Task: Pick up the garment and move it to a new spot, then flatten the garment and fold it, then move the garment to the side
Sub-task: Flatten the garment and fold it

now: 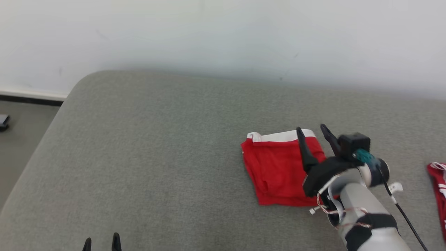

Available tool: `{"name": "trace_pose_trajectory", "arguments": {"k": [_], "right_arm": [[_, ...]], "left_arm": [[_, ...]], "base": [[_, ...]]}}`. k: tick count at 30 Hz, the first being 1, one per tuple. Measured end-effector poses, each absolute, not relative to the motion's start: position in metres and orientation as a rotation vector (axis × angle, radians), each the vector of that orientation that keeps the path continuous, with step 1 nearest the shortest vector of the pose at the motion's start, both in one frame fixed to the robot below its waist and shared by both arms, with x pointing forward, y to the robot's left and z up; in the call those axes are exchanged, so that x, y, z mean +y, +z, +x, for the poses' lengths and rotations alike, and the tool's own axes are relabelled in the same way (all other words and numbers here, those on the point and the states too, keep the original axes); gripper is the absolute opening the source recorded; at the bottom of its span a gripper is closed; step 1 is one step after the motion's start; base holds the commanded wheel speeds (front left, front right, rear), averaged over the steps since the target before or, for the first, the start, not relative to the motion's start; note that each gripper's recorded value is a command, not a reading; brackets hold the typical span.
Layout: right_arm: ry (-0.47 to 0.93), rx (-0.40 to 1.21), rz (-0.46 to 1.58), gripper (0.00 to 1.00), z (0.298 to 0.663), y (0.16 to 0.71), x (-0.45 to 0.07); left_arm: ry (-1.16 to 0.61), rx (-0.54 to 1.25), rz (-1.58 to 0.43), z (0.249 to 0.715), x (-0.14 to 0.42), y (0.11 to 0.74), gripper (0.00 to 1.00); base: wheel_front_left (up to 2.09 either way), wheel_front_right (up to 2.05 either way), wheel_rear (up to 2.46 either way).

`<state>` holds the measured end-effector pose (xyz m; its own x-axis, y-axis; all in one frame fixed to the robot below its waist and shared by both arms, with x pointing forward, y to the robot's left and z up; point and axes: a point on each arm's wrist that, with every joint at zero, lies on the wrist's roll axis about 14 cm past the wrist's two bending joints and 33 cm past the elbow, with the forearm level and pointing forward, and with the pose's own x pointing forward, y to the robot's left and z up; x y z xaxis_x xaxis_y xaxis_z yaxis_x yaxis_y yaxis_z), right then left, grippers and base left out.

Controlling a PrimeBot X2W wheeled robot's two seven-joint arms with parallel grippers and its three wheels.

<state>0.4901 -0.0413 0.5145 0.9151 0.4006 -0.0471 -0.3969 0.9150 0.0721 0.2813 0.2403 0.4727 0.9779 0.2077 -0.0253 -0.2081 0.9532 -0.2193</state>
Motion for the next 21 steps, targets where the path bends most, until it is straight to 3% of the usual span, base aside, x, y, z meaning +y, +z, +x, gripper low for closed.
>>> {"name": "trace_pose_trajectory", "arguments": {"k": [9, 21], "right_arm": [[0.22, 0.016, 0.042, 1.0, 0.442, 0.502, -0.123], [0.127, 0.029, 0.024, 1.0, 0.375, 0.488, -0.161]], "left_arm": [[0.139, -0.069, -0.192, 0.299, 0.23, 0.495, 1.0], [0.045, -0.074, -0.188, 0.315, 0.209, 0.498, 1.0]], "base": [[0.0, 0.0, 0.0], [0.0, 0.0, 0.0]]}}
